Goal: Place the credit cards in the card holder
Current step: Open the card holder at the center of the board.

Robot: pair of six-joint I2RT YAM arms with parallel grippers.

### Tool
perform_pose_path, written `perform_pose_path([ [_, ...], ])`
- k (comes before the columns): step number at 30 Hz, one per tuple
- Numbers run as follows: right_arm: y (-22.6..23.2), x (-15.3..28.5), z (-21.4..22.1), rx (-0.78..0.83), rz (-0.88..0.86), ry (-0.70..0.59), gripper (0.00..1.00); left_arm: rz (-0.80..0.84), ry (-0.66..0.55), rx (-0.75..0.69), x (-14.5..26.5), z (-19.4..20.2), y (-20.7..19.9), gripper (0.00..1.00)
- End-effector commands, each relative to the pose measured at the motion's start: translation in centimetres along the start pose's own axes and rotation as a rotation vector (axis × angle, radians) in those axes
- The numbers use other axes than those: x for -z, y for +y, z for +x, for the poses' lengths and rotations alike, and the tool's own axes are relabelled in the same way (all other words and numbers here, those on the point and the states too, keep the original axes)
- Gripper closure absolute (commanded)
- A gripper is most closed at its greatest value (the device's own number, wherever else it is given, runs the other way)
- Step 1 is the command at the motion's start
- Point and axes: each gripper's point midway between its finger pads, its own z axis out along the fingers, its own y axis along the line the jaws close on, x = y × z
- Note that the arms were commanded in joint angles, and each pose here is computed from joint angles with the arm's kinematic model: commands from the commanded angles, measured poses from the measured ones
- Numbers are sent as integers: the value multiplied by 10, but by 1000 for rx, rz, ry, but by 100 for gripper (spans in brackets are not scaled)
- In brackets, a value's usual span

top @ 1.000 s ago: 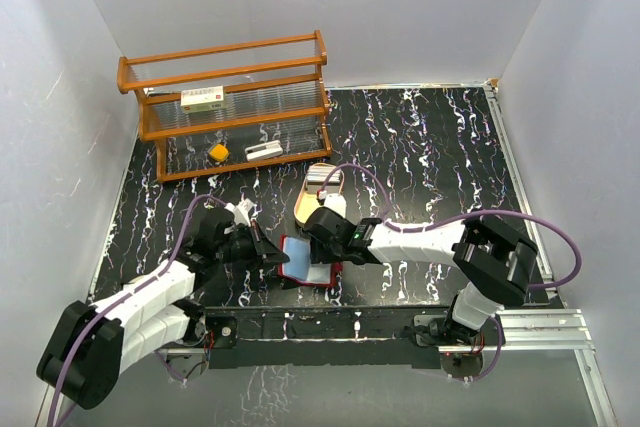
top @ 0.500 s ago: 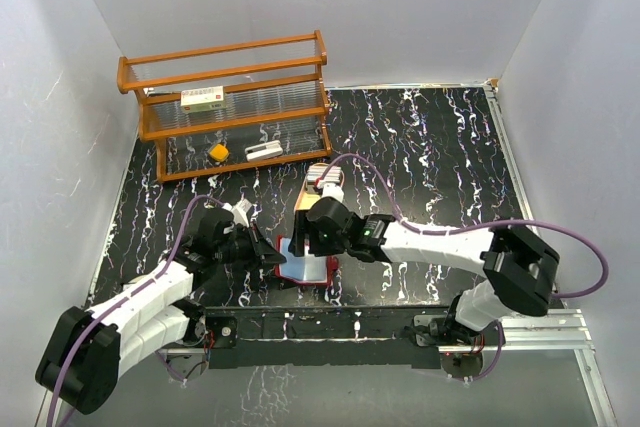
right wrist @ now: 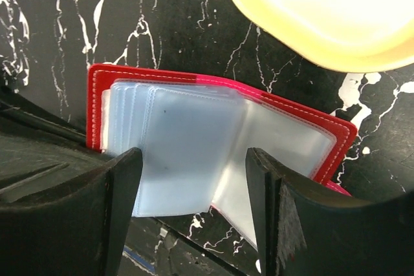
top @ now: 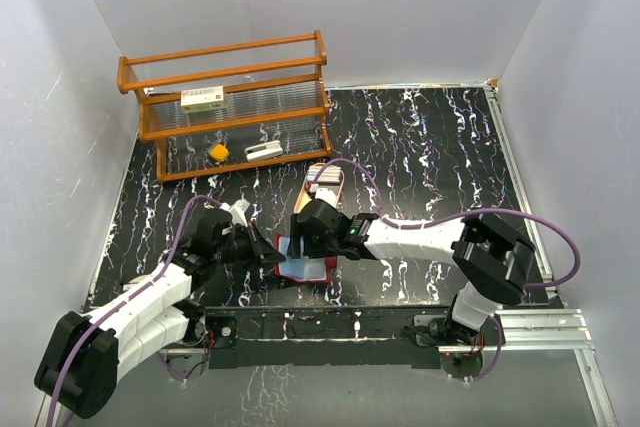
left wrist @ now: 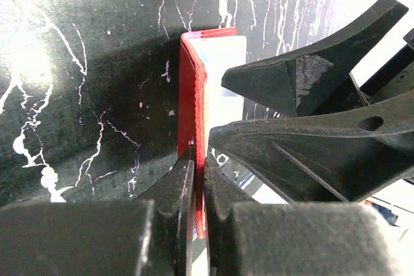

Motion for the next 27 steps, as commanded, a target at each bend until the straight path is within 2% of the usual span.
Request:
perform_pose_path([
  [1, 13, -7, -17, -5, -23, -54, 38, 43, 8, -1, 1, 0, -10, 100],
  [12, -22, -14, -8, 38, 133, -39, 41, 57, 6, -10, 1, -2, -14, 100],
  [21, -60, 8, -4, 70, 298, -29, 42, -15, -6, -13, 3, -4, -4, 100],
  [27, -77, 33, -18, 100, 390, -81, 43, -26, 2, -19, 5, -5, -6, 100],
])
